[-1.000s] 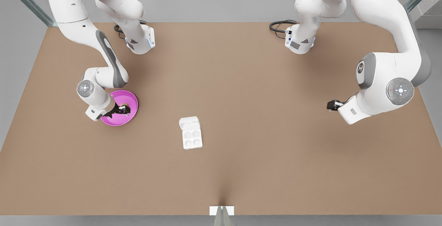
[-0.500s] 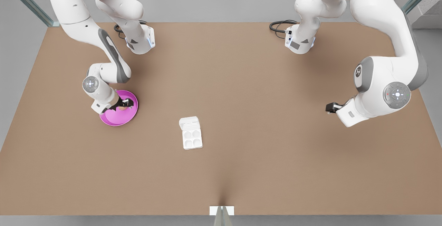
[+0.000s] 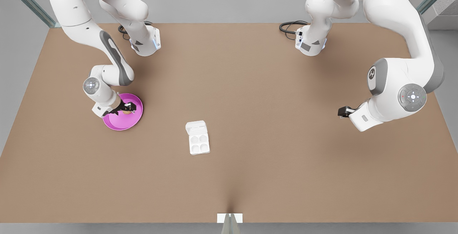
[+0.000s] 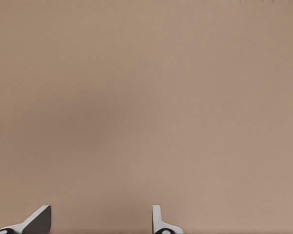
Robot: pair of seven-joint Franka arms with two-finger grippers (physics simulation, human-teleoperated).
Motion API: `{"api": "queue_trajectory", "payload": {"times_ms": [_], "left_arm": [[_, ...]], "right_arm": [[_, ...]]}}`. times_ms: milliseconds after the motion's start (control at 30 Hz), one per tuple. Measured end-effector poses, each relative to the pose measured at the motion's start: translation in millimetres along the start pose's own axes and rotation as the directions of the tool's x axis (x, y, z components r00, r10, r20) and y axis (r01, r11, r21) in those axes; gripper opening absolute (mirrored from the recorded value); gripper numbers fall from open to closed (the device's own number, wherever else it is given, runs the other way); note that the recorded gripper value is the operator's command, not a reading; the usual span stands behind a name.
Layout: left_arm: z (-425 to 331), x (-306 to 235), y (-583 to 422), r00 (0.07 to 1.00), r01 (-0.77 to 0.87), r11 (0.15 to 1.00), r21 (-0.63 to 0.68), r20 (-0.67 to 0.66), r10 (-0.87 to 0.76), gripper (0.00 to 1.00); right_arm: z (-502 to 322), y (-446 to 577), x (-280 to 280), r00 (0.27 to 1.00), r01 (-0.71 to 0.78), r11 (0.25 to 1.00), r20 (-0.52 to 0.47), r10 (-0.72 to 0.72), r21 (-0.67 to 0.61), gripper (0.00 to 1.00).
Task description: Pack egg into the box and close the box lid
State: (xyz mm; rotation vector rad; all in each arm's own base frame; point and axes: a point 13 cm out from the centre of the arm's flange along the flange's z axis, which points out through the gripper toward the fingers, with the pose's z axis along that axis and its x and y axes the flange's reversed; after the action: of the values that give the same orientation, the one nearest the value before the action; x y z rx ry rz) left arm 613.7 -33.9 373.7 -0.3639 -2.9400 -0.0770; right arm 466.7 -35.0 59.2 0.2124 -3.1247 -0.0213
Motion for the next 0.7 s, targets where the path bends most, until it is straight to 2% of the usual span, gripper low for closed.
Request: {"api": "queue_trajectory", "payload": {"times_ms": [700], "left_arm": [[0,0,-1,1.0,-0.003,1.0,0.0,0.0,0.003,1.0]], "right_arm": [[7,-22,14,1.0,0.015,1.0,-0.01,-0.014,0.015,1.0]]}}
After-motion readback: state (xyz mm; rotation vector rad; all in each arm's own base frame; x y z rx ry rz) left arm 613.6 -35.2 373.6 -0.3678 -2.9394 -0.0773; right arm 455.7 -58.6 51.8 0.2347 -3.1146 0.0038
